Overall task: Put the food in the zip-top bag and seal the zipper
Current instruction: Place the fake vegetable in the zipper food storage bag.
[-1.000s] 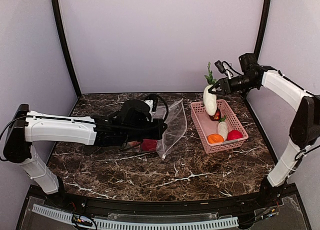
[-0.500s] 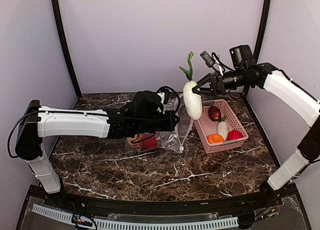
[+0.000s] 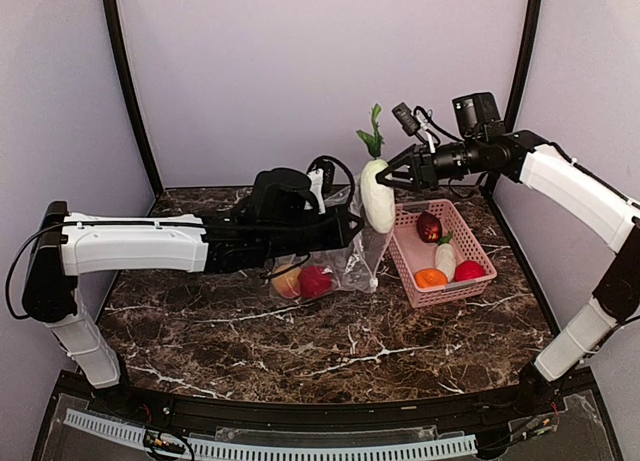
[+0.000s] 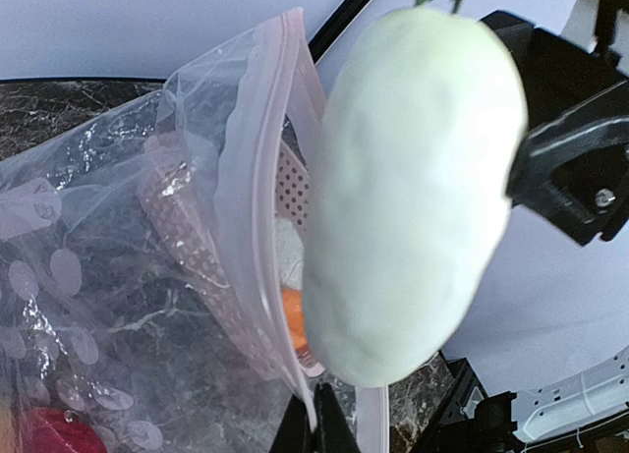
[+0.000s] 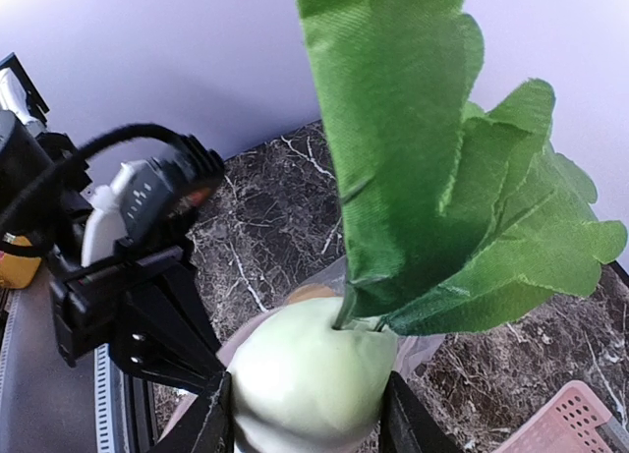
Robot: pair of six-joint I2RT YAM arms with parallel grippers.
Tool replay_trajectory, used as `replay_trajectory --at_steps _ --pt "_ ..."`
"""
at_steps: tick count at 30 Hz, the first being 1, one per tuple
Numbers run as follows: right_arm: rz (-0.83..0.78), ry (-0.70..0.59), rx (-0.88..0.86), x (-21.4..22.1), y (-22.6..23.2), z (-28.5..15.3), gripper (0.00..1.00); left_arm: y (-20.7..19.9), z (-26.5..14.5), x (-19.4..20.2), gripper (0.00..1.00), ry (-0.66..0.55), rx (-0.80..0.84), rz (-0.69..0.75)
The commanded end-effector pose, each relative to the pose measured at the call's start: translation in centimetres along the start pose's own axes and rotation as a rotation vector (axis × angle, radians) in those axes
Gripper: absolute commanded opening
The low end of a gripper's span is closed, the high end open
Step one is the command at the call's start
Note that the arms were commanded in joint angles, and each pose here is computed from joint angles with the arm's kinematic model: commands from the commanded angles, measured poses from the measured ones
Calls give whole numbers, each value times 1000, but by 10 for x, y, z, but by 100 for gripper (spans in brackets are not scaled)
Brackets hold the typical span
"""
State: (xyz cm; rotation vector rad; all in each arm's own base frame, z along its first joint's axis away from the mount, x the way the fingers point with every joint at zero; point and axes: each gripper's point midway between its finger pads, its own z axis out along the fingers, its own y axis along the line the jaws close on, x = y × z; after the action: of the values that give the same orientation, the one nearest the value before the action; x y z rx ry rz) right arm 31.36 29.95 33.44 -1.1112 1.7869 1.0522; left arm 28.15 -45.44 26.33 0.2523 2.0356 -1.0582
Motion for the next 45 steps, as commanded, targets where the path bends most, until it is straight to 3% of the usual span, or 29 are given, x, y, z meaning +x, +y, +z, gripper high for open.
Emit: replay_trajectory --at_steps 1,9,19,24,33,38,45 --pt "-19 -14 63 2 -10 6 39 -24 -25 -32 1 -95 99 -47" --pt "-17 6 75 7 -6 16 43 -19 -28 -33 1 -121 91 -57" --pt "5 72 70 14 13 26 62 -2 -34 -36 1 -176 31 -60" --pt "-6 81 127 7 9 16 67 5 -38 -35 1 -189 9 -55" --pt "31 147 318 27 -26 13 60 13 -42 -31 1 -193 -11 -51" --pt "92 244 267 55 -29 27 54 15 -44 -31 1 -197 -19 -40" --pt "123 263 266 62 -32 32 47 18 -43 -28 1 -191 -28 -37"
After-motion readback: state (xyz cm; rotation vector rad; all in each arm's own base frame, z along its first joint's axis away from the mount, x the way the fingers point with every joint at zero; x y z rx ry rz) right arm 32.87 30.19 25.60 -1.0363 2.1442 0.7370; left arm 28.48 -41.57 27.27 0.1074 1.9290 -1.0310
